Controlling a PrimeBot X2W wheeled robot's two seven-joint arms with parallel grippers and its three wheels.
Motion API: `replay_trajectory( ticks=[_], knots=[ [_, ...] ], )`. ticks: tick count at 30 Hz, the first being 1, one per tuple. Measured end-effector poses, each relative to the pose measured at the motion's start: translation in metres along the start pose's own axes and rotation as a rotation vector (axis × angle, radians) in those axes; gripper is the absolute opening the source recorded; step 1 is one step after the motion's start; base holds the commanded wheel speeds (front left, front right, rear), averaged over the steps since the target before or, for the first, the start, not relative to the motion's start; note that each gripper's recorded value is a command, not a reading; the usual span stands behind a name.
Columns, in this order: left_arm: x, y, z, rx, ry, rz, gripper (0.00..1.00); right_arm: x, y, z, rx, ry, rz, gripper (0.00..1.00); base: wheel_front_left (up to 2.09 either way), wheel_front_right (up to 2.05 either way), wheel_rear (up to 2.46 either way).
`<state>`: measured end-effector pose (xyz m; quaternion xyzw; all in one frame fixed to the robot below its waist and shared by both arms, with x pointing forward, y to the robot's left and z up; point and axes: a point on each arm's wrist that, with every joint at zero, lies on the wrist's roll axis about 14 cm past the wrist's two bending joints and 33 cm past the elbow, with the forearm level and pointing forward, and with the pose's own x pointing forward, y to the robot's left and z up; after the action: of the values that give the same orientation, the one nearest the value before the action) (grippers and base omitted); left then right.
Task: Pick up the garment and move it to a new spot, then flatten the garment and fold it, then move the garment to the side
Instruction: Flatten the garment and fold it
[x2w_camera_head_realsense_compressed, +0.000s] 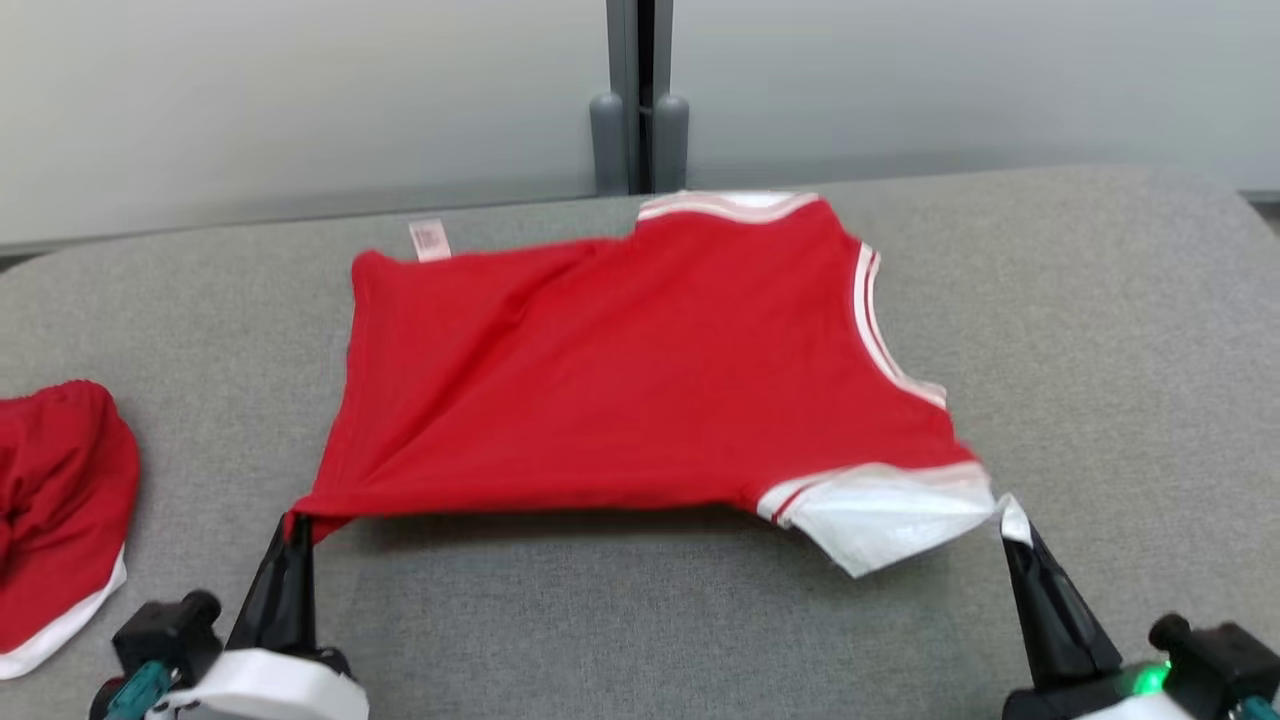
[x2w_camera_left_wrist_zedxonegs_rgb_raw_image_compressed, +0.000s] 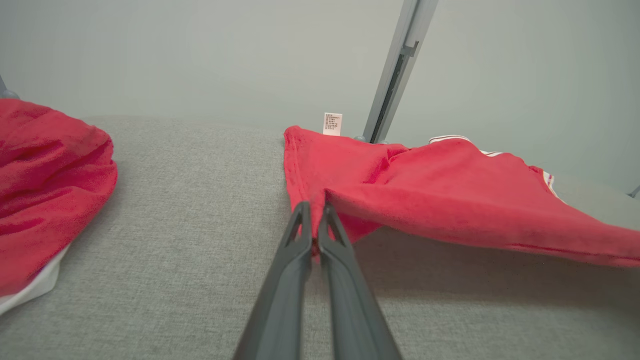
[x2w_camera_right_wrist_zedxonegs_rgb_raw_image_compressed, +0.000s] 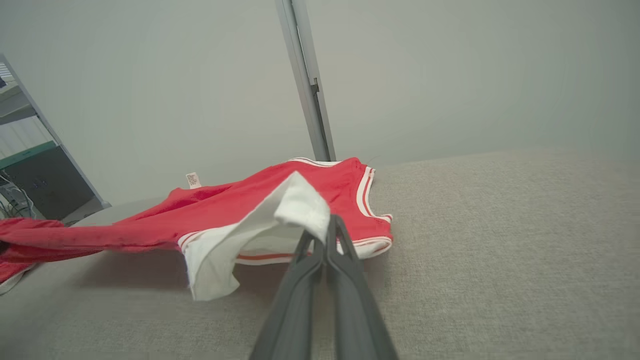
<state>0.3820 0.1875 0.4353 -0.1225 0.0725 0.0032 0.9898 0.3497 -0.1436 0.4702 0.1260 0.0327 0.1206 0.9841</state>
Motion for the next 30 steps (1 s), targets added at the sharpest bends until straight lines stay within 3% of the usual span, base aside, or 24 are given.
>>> replay_trajectory(
  ticks=[7, 15, 18, 21, 30],
  knots=[
    [-0.045, 0.008, 0.035, 0.054, -0.053, 0.030, 0.00, -0.044, 0.014, 0.018, -0.026, 0.000, -0.015, 0.00, 0.00, 0.00, 0.00],
    [-0.070, 0.008, 0.049, 0.061, -0.051, 0.058, 0.00, -0.069, 0.021, 0.024, -0.040, 0.029, -0.020, 0.00, 0.00, 0.00, 0.00],
    [-0.074, 0.002, 0.038, 0.045, 0.027, 0.045, 0.00, -0.071, 0.017, 0.019, -0.034, 0.063, -0.035, 0.00, 0.00, 0.00, 0.00],
    [-0.055, -0.008, 0.014, 0.044, 0.148, -0.001, 0.00, -0.047, 0.009, 0.011, -0.030, 0.094, -0.026, 0.00, 0.00, 0.00, 0.00],
    [0.002, -0.007, -0.015, 0.052, 0.283, -0.048, 0.00, 0.032, -0.022, -0.001, -0.053, 0.117, -0.010, 0.00, 0.00, 0.00, 0.00]
  ],
)
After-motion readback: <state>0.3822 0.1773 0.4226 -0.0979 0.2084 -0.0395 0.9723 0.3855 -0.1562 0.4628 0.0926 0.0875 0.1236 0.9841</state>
